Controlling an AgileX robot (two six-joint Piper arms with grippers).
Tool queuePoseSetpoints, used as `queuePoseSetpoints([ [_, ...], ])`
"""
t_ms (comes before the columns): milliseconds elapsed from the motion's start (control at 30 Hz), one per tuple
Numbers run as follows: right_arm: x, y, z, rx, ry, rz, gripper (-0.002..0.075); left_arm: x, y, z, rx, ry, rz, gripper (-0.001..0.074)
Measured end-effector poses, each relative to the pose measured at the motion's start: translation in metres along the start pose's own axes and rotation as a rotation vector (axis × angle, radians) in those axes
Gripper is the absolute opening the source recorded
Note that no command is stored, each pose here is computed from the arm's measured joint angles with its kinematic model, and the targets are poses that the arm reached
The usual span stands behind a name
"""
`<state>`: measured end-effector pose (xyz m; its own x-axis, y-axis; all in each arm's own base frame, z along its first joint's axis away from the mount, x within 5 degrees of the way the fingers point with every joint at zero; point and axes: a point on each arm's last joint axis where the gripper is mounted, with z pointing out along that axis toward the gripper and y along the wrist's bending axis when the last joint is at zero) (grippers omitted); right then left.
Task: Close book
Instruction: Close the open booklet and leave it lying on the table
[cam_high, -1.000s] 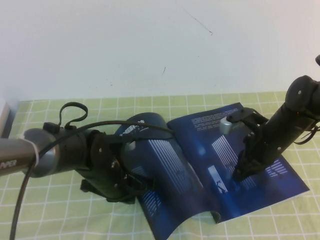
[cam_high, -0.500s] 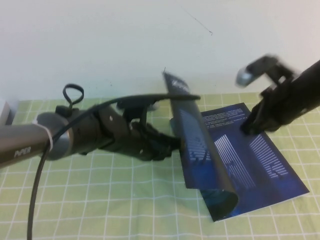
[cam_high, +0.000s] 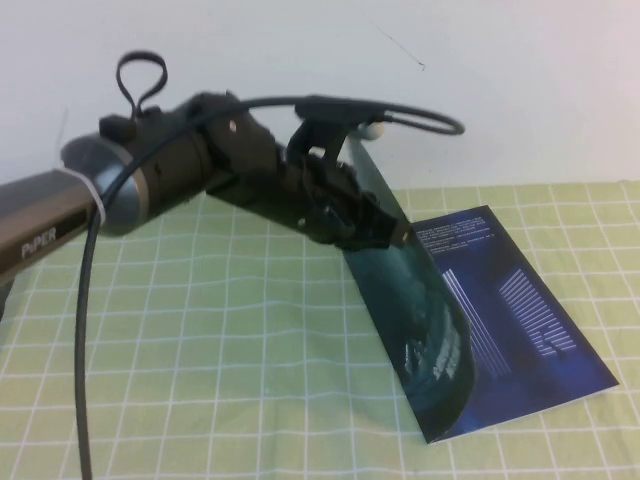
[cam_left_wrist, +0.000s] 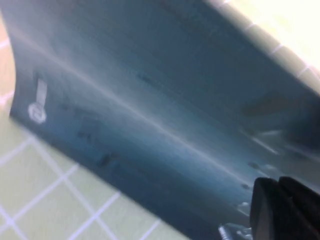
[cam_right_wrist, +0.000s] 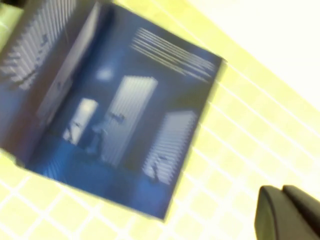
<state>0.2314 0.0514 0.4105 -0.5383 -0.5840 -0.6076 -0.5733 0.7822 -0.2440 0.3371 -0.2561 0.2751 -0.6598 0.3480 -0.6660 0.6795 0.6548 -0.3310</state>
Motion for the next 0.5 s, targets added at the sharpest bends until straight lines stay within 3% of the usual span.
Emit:
queuePoseSetpoints([
  [233, 0.032, 0.021, -0.078, 0.071, -0.031, 0.137, -0.0003, -0.018, -0.011, 0.000, 0.111, -0.054, 0.054, -0.0004],
  [500, 0.065, 0.046, -0.141, 0.146, -0.179, 0.156, -0.0003, 0.012, 0.004, 0.049, 0.198, 0.127, -0.015, -0.0003],
])
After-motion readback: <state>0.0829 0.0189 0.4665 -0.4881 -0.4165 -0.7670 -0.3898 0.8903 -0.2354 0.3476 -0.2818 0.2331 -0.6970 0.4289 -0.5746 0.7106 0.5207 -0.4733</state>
